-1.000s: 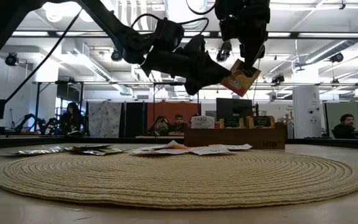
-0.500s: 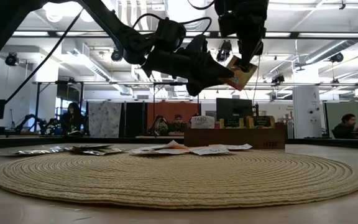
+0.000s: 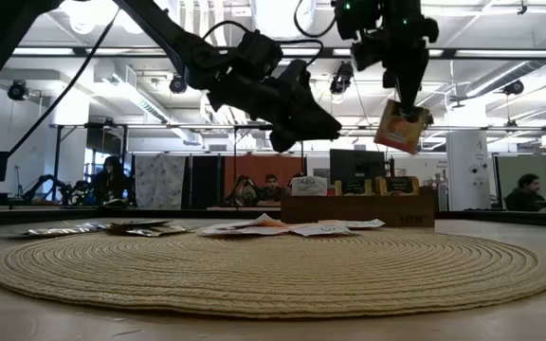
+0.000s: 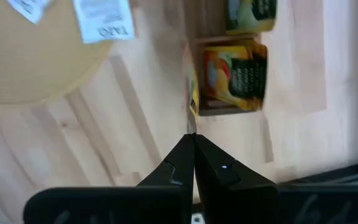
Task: Pick & Place Tea
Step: Put the mango tea bag into the right section of the wooden organizer
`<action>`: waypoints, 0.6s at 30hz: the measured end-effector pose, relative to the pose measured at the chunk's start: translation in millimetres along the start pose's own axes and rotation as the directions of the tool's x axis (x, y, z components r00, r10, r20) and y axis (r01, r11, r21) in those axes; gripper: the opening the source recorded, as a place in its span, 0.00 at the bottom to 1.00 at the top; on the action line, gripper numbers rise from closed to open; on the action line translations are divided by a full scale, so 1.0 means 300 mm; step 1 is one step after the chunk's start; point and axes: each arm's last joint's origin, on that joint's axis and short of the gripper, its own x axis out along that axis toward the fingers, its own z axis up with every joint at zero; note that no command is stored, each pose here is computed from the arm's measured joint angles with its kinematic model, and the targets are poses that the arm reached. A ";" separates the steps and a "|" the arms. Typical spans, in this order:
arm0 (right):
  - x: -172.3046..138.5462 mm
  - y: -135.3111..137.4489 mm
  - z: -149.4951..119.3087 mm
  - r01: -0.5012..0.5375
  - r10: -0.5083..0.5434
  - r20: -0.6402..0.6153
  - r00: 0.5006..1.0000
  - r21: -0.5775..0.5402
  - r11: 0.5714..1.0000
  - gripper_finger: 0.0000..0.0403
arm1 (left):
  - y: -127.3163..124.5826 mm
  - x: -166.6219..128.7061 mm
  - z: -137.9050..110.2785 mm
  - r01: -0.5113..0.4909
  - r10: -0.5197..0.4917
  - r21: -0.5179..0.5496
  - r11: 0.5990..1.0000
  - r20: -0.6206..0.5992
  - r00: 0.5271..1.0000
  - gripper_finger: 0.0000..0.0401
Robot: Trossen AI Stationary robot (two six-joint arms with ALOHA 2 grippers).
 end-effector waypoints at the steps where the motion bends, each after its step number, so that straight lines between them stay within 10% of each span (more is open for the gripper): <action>1: 0.007 -0.009 -0.001 0.005 -0.006 -0.007 1.000 -0.006 1.000 0.02 | -0.004 -0.009 0.004 -0.002 0.002 -0.006 1.000 -0.010 1.000 0.25; 18: 0.214 -0.113 0.077 -0.032 0.019 -0.168 0.986 -0.075 0.997 0.02 | -0.132 -0.366 0.152 -0.161 0.156 0.055 0.985 0.094 0.983 0.25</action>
